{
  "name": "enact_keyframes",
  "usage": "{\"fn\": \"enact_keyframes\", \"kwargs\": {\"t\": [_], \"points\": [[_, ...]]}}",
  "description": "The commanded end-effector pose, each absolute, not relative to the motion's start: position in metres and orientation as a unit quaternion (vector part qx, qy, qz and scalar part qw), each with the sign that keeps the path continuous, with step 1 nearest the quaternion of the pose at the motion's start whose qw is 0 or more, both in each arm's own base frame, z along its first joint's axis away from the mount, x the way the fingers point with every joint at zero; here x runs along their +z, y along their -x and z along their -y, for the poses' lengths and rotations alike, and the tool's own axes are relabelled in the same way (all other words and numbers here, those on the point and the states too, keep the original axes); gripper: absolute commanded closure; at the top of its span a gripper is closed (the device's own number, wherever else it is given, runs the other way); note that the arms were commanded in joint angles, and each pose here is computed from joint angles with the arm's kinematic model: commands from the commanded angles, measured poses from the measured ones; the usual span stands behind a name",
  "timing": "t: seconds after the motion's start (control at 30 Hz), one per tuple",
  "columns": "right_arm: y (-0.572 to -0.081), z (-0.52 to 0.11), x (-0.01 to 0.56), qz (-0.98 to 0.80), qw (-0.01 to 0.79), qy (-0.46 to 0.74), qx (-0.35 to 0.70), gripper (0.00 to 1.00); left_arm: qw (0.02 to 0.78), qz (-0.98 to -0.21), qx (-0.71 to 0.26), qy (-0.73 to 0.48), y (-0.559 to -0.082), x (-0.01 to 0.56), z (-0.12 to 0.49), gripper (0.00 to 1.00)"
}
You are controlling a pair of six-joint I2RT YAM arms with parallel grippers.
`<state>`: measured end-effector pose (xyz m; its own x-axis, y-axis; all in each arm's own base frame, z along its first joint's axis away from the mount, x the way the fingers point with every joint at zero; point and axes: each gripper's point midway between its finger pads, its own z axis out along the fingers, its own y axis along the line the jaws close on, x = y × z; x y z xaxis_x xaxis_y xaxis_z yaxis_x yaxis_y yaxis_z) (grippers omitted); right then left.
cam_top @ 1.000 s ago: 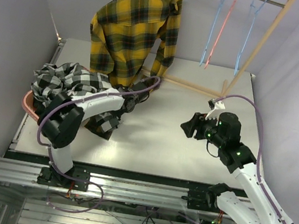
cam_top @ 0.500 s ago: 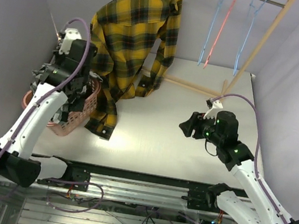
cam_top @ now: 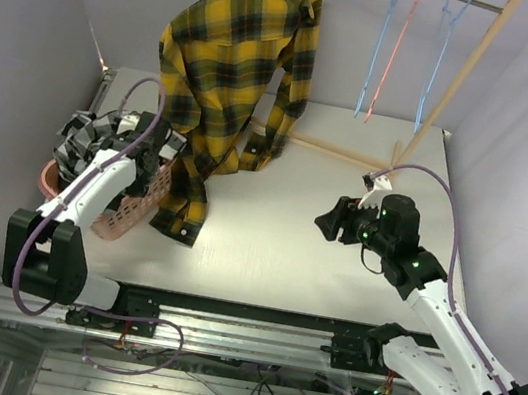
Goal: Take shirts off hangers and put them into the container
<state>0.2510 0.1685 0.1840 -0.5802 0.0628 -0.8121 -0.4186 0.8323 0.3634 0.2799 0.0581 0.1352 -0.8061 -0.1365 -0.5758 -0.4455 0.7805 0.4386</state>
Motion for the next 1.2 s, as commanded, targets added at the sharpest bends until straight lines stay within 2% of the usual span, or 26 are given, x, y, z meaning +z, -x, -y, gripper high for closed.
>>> {"fn": "enact_keyframes", "kwargs": {"t": [0.0, 0.3, 0.47, 0.5, 0.7, 0.83, 1.0, 1.1, 1.17], "points": [[-0.253, -0.169, 0.193, -0.841, 0.456, 0.107, 0.271, 0.43, 0.232, -0.921, 0.206, 0.237, -0.274, 0.095, -0.045, 0.86], [-0.254, -0.169, 0.195, -0.841, 0.456, 0.108, 0.271, 0.43, 0.198, -0.885, 0.231, 0.353, -0.24, 0.091, -0.069, 0.7], [-0.254, -0.171, 0.193, -0.841, 0.453, 0.109, 0.275, 0.43, 0.191, -0.889, 0.215, 0.356, -0.241, 0.088, -0.07, 0.64], [-0.253, -0.171, 0.192, -0.842, 0.451, 0.11, 0.274, 0.43, 0.187, -0.887, 0.218, 0.363, -0.239, 0.087, -0.072, 0.6], [-0.251, -0.17, 0.193, -0.842, 0.451, 0.11, 0.275, 0.43, 0.182, -0.872, 0.211, 0.403, -0.232, 0.089, -0.083, 0.62], [-0.25, -0.176, 0.196, -0.838, 0.448, 0.119, 0.289, 0.43, 0.2, -0.875, 0.177, 0.404, -0.237, 0.102, -0.076, 0.65], [-0.253, -0.187, 0.206, -0.832, 0.441, 0.134, 0.31, 0.42, 0.254, -0.89, 0.106, 0.362, -0.258, 0.142, -0.06, 0.5], [-0.256, -0.194, 0.217, -0.824, 0.442, 0.141, 0.324, 0.42, 0.322, -0.89, 0.055, 0.318, -0.272, 0.18, -0.049, 0.42], [-0.258, -0.2, 0.223, -0.821, 0.442, 0.146, 0.331, 0.39, 0.387, -0.877, 0.016, 0.282, -0.282, 0.211, -0.04, 0.41]]}}
